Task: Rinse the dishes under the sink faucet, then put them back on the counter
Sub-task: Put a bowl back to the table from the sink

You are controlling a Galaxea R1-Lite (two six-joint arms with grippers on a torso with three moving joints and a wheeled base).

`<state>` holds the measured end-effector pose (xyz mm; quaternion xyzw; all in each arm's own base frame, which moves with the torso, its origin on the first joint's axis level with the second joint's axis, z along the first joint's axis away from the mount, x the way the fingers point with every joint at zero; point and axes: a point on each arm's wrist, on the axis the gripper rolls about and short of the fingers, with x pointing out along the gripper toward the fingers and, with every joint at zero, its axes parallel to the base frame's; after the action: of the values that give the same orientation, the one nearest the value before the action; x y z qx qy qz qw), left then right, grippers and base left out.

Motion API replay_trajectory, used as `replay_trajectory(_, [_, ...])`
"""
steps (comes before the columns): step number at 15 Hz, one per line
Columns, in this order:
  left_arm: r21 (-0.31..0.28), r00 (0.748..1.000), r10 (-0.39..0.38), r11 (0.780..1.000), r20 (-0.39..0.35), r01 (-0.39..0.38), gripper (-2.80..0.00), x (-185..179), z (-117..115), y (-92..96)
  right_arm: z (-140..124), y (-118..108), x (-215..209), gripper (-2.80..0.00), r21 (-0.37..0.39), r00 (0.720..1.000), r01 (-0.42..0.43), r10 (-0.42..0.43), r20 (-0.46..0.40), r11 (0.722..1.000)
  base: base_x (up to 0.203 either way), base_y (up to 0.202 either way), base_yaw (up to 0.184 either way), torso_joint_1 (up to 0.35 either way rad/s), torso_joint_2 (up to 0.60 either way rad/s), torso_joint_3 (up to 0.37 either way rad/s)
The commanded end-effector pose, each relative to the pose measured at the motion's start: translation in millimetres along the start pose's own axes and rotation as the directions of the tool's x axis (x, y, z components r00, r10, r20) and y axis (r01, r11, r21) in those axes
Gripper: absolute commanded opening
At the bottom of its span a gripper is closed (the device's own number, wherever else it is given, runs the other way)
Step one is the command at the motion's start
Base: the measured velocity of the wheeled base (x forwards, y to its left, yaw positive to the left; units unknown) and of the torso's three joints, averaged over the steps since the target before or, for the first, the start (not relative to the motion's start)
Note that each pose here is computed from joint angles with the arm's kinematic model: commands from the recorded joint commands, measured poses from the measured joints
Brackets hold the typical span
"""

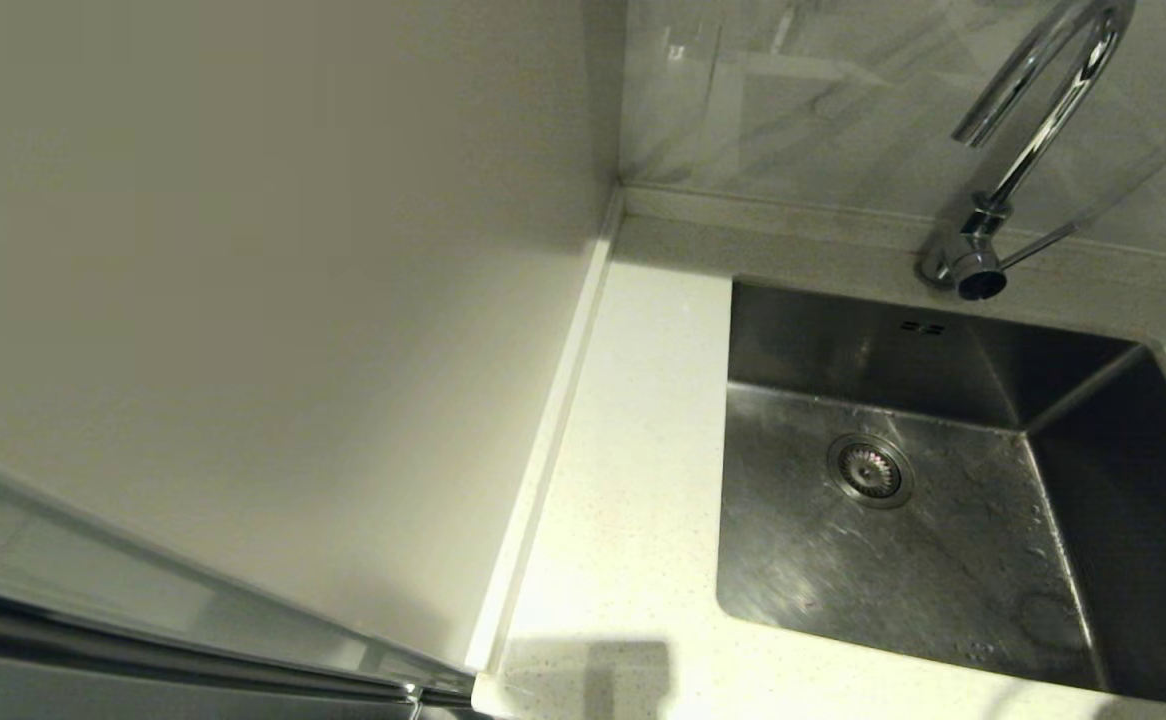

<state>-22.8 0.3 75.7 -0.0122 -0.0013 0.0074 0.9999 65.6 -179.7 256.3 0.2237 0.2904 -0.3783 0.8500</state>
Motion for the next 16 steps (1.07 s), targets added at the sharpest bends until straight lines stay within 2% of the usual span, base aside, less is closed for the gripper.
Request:
replay_trajectory(1, [0.000, 1.000, 0.002, 1.000, 0.004, -0.002, -2.80, -0.2, 0.0, 0.0, -13.6, -23.8, 0.0, -2.80, 0.019, 0.997, 0.065, -0.065, -0.041, 0.998, 0.000, 0.000, 0.000, 0.000, 0.00, 0.000])
replay_trajectory(6, [0.000, 1.000, 0.000, 1.000, 0.004, 0.000, -2.80, -0.2, 0.0, 0.0, -28.1, -65.0, 33.5, -2.80, -0.007, 0.977, 0.109, -0.109, -0.184, 0.994, 0.000, 0.000, 0.000, 0.000, 0.00, 0.000])
replay_trajectory(11, [0.000, 1.000, 0.001, 1.000, 0.004, -0.001, -2.80, -0.2, 0.0, 0.0, -36.7, -91.3, 61.8, -2.80, -0.035, 0.966, 0.179, -0.183, -0.180, 0.983, 0.000, 0.000, 0.000, 0.000, 0.00, 0.000])
replay_trajectory(16, [0.000, 1.000, 0.000, 1.000, 0.004, 0.000, -2.80, -0.2, 0.0, 0.0, -48.3, -100.8, 81.7, -2.80, -0.068, 0.966, 0.187, -0.196, -0.168, 0.980, 0.000, 0.000, 0.000, 0.000, 0.00, 0.000])
